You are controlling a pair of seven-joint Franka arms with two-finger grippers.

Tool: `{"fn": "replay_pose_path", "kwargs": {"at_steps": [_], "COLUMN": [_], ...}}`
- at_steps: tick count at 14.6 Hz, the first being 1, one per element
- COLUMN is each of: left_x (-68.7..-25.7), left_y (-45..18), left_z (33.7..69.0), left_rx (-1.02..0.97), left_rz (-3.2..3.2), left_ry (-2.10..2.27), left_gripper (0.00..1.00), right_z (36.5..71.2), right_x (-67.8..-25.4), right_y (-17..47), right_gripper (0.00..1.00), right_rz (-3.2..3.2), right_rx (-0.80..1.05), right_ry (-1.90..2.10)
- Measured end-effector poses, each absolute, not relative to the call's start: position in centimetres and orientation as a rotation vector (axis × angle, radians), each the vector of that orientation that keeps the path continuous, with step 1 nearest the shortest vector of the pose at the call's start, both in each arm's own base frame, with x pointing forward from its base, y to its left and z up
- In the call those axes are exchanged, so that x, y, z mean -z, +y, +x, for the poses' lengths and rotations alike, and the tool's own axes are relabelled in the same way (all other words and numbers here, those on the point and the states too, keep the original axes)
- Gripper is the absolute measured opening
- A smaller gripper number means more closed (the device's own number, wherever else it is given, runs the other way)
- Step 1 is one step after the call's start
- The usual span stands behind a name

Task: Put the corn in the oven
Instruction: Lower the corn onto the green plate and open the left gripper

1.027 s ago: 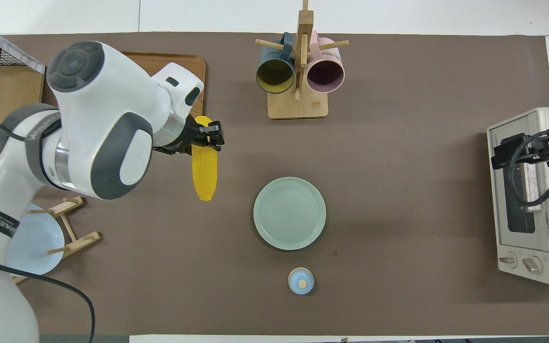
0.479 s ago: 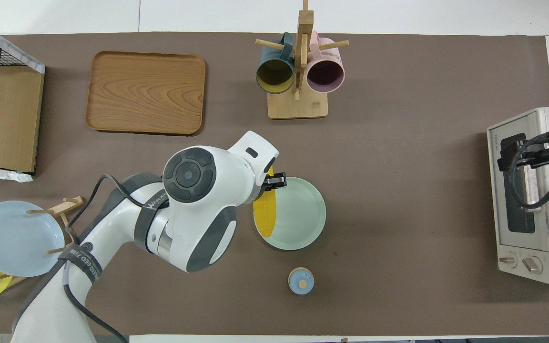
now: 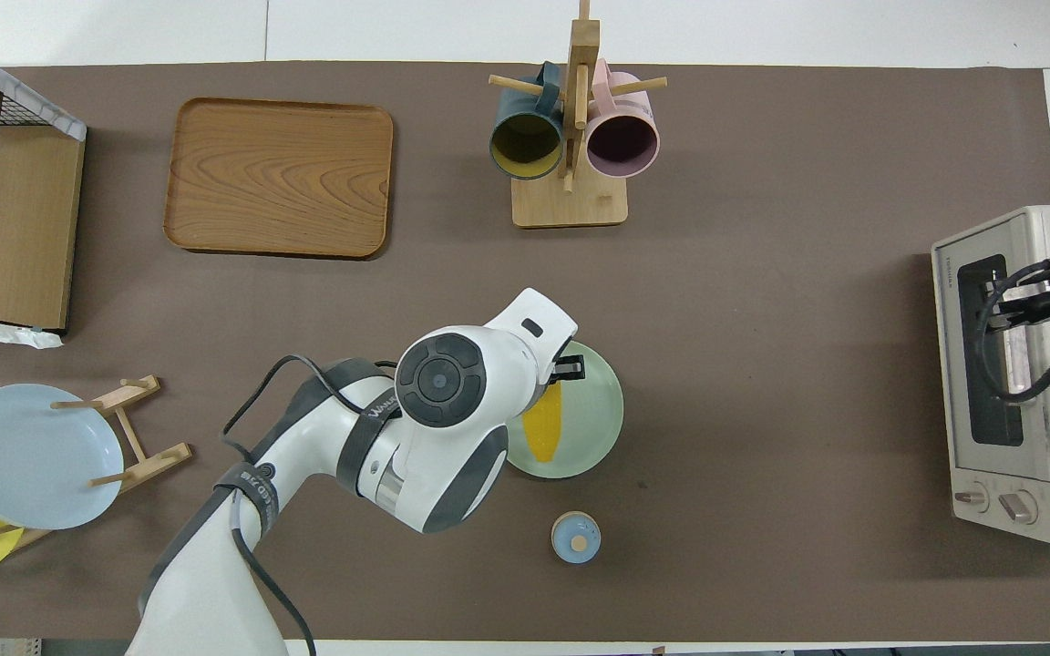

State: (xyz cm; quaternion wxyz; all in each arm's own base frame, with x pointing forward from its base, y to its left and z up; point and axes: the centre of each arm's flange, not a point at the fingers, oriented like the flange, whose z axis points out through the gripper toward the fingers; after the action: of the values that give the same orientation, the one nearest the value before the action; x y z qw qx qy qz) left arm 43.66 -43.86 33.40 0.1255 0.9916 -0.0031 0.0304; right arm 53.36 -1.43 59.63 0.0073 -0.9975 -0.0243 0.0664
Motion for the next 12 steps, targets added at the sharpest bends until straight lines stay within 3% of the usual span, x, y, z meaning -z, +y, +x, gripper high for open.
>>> {"fn": "replay_pose_path", "kwargs": {"at_steps": [3, 12], "left_x": [-31.6, -31.8], "left_y": [-44.9, -45.1], "left_z": [43.1, 43.0], "left_rx": [-0.099, -0.101], "left_rz": [2.889, 2.887], "left_ry": [-0.029, -0.034], "left_gripper": [0.56, 0.56], "right_z": [53.3, 52.9], "right_x": [-59.8, -58.4], "right_y": [-1.8, -1.8], "right_gripper": [0.01, 0.01], "right_rz": [-3.119, -3.116], "right_rx": [-0.198, -0.218], "right_ry": [-0.073, -0.073]}}
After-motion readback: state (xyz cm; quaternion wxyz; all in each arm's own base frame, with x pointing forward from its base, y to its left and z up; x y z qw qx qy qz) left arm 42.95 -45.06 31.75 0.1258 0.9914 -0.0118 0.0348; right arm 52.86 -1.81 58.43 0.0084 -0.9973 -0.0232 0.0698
